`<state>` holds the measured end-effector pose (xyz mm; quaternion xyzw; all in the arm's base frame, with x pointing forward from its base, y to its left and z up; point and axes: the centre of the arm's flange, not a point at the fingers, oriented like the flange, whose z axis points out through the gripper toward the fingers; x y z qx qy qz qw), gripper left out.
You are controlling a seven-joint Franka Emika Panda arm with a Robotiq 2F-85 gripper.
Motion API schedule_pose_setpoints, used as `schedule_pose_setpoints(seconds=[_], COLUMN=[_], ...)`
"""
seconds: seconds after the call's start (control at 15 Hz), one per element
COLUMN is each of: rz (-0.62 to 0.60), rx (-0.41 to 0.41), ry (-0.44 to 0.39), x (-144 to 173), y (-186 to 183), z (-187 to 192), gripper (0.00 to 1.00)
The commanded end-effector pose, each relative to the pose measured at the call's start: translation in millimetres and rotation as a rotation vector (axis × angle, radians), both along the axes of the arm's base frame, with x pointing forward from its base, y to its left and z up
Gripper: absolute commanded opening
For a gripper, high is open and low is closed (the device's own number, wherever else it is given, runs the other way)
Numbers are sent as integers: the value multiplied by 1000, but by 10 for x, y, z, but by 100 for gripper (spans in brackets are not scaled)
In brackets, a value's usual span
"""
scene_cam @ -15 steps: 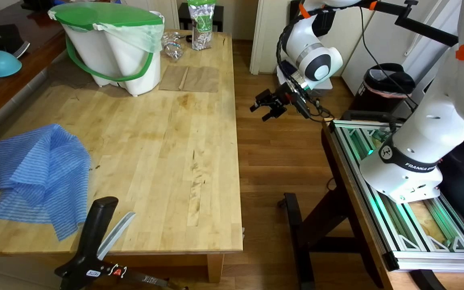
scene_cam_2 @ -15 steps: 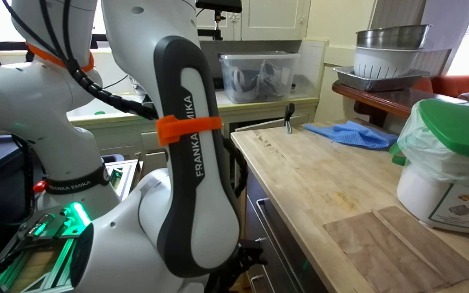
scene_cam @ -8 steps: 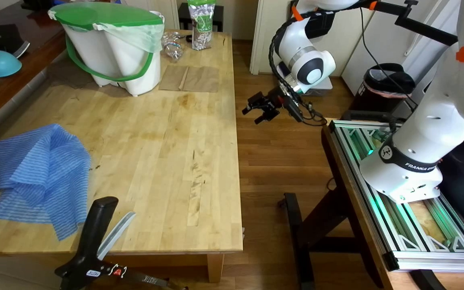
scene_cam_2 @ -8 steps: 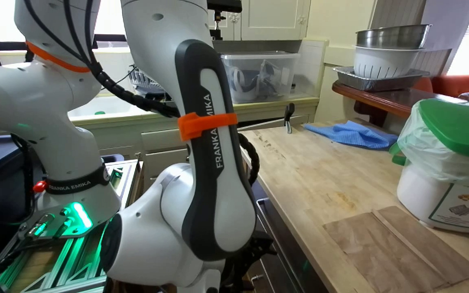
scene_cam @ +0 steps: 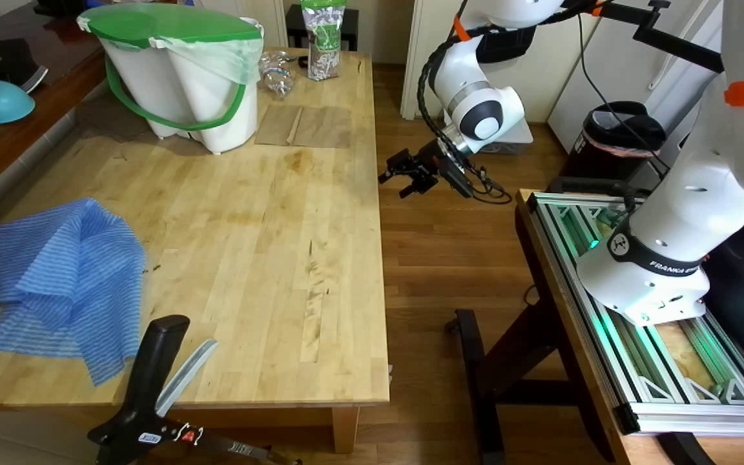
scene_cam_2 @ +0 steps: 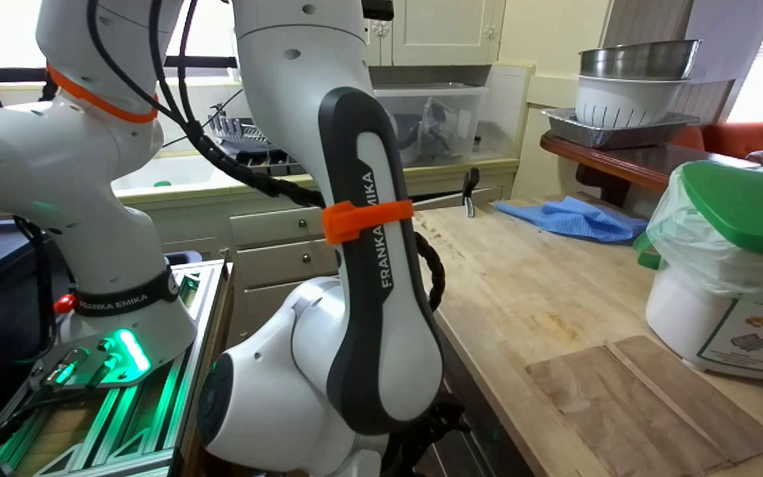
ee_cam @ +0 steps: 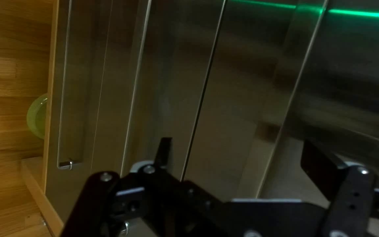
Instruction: Open the drawer
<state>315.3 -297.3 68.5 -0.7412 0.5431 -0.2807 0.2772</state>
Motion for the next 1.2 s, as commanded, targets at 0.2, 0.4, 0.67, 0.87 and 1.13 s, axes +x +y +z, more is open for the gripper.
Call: schedule_pose_setpoints(seconds=[0.2,0.4,0.67,0.87,1.13], rz=[-5,0,2,1,-16], rx=[-38,-41,-42,-43,-47], ry=[44,49,61,67,77], x=[102,114,99,86,26], y=[-93,-124,-154,-174,-184], z=[-250,-289,-334,-363,-364], gripper=[69,55,55,61,62])
